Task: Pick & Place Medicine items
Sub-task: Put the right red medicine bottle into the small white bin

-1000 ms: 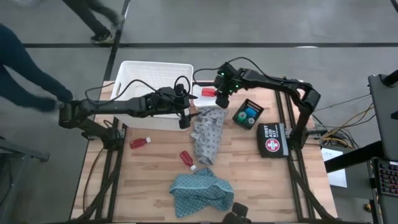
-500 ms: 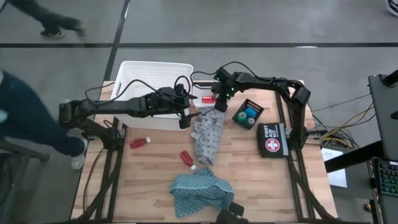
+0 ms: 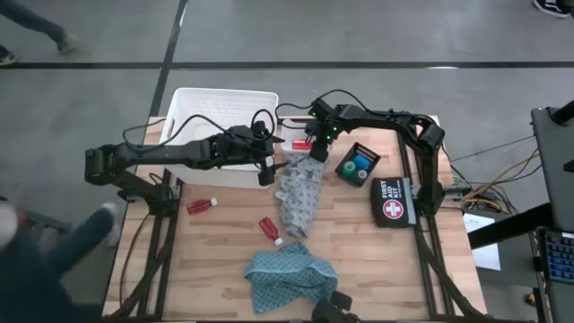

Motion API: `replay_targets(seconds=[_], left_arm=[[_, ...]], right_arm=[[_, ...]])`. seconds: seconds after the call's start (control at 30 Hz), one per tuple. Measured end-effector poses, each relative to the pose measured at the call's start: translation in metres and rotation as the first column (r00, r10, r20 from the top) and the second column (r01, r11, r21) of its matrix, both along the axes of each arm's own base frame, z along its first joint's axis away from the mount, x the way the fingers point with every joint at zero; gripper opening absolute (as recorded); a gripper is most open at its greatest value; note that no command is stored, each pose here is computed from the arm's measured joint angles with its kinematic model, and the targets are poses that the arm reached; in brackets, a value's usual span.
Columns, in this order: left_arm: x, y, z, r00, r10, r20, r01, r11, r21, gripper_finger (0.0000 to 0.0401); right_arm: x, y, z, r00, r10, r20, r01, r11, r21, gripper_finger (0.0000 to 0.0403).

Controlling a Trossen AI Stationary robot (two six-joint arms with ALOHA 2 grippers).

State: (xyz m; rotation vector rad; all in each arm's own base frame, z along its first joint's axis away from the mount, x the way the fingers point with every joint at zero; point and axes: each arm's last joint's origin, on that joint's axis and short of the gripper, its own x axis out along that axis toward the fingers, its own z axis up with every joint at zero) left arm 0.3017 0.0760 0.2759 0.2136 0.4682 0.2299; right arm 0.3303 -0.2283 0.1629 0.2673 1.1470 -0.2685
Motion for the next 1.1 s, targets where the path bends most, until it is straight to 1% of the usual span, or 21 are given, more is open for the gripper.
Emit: replay_targets(seconds=[0.4, 0.73, 1.1], left_arm=[[0.0, 0.0, -0.0001, 1.0, 0.0, 0.0, 0.0, 1.0, 0.0, 0.0347], [0.0, 0.0, 0.0, 1.0, 0.0, 0.0, 0.0, 1.0, 0.0, 0.0347], [0.0, 0.0001, 0.0, 1.0, 0.001, 0.0, -0.001, 1.0, 0.0, 0.0347]], right_arm=[[-0.0001, 0.0003, -0.0002, 1.0, 0.0, 0.003, 0.0, 1.0, 0.001, 0.0144], [0.0001, 0.0013, -0.0002, 1.0, 0.006, 0.012, -0.007, 1.0, 0.018, 0.0167], [0.0, 0.0015, 0.0002, 1.0, -0.01, 0.014, 0.01, 1.0, 0.03, 0.0163]])
